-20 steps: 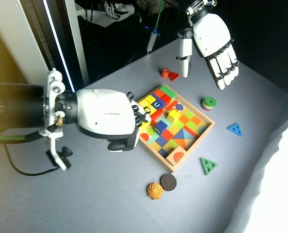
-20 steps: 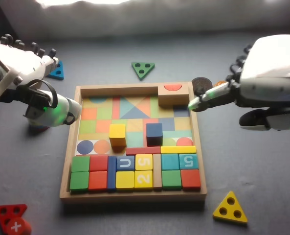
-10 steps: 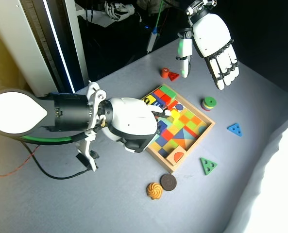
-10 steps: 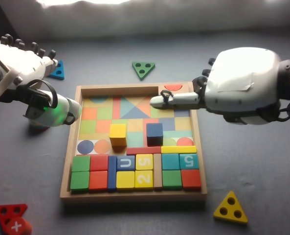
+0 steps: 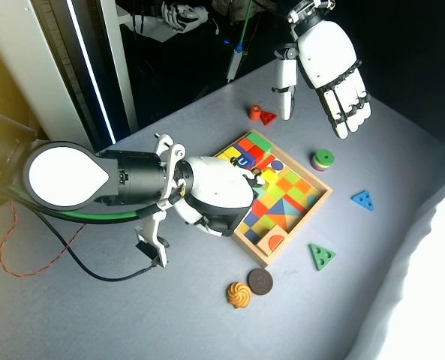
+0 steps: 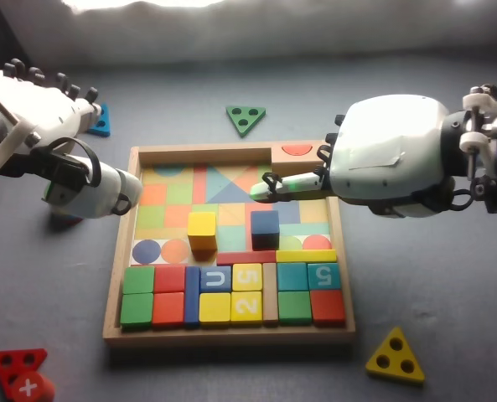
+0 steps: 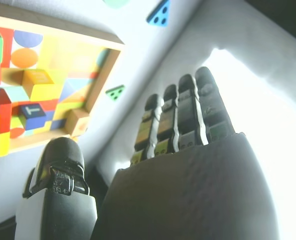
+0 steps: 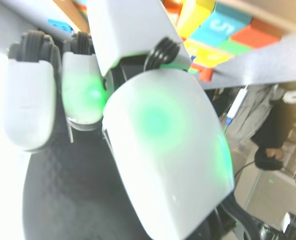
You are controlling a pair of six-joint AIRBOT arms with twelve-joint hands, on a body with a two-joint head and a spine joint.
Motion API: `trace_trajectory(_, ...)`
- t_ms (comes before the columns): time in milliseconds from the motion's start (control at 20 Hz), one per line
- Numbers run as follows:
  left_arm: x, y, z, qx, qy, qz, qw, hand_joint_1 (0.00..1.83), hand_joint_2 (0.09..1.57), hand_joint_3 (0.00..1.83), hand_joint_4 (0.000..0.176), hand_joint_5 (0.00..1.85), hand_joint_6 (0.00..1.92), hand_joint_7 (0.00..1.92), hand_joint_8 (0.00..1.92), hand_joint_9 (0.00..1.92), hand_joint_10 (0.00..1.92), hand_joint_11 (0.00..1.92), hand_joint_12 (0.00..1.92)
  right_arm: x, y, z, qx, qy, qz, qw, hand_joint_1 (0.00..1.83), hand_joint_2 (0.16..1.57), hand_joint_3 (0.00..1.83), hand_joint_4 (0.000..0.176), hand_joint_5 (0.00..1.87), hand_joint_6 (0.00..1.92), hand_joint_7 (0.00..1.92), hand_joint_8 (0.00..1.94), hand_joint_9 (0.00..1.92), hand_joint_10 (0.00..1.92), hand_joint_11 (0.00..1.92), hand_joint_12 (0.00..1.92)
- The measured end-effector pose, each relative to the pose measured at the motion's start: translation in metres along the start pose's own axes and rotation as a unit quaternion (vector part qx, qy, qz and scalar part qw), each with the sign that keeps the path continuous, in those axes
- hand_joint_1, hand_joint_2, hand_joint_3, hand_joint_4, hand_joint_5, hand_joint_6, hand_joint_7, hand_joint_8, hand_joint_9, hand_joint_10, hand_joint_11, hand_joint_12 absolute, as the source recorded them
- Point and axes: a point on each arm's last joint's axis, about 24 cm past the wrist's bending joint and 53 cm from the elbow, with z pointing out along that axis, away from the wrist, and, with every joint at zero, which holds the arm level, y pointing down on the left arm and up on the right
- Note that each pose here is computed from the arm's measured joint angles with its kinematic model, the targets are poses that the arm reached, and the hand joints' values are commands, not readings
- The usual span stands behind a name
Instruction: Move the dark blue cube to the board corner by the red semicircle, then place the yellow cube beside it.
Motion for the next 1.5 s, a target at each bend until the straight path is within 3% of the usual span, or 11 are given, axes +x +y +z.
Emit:
trace_trajectory(400,0.000,-0.001,0.000,0.001,0.000,0.000,1.0000,0.00,1.25,0.00,0.000,0.07,0.00,0.07,0.00,0.08,0.00,0.00,0.24,0.008,0.006,0.008,-0.007,0.013,0.018,0.9997,1.71,1.25,0.00,0.000,0.12,0.01,1.35,1.94,1.60,1.92,1.68,1.92)
trace_trajectory(500,0.000,-0.001,0.000,0.001,0.000,0.000,1.0000,0.00,1.25,0.00,0.000,0.07,0.00,0.08,0.00,0.09,0.00,0.00,0.29,0.008,0.005,0.008,-0.005,0.013,0.018,0.9997,1.72,1.26,0.00,0.000,0.19,0.01,1.40,1.94,1.61,1.92,1.70,1.92)
trace_trajectory(600,0.000,0.000,0.000,0.000,0.000,0.000,1.0000,0.00,1.26,0.00,0.000,0.06,0.00,0.07,0.00,0.09,0.00,0.00,0.27,0.011,0.004,0.008,-0.002,0.016,0.019,0.9997,1.71,1.27,0.00,0.000,0.18,0.01,1.31,1.94,1.60,1.92,1.69,1.92)
trace_trajectory(1500,0.000,0.000,0.000,0.000,0.000,0.000,1.0000,0.00,1.26,0.00,0.000,0.08,0.00,0.08,0.00,0.09,0.00,0.00,0.29,0.028,-0.002,0.009,0.000,0.031,0.021,0.9993,1.72,1.29,0.00,0.000,0.21,0.02,1.28,1.94,1.55,1.92,1.64,1.92)
